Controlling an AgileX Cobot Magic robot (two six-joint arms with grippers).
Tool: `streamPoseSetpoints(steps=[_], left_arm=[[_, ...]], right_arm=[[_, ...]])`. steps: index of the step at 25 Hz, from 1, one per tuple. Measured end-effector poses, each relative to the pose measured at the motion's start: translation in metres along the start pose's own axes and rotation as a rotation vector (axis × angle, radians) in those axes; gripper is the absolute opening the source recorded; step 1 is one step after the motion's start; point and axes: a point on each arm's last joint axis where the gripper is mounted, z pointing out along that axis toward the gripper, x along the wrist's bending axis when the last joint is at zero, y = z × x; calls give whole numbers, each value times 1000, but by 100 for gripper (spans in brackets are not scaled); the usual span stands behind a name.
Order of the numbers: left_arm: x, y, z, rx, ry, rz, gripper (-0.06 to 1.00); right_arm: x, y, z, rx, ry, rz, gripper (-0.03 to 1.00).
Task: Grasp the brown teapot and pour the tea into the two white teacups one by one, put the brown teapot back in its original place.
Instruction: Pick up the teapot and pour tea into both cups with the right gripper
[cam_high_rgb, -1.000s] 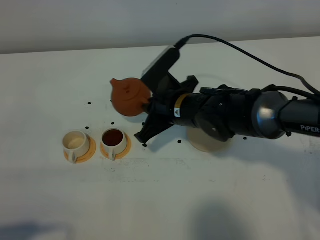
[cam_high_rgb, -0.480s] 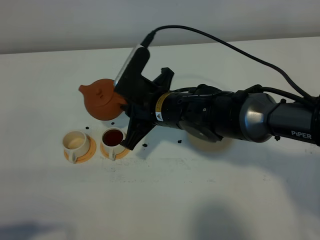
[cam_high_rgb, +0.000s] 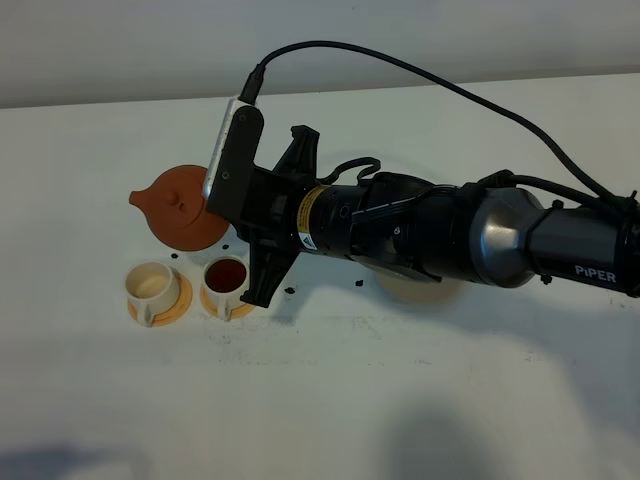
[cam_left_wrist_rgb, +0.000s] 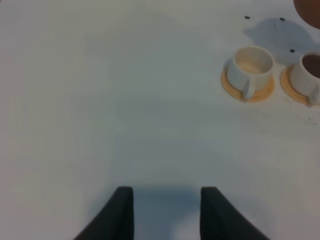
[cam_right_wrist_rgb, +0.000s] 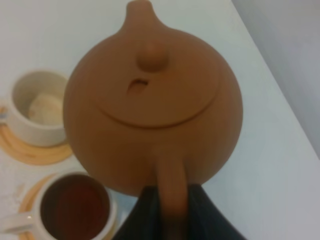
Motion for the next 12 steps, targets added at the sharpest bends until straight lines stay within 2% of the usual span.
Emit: streamPoseSetpoints(steps=[12], left_arm=[[0,0,0,0,0,1,33]], right_arm=[[7,-11,12,30,26,-94,11]])
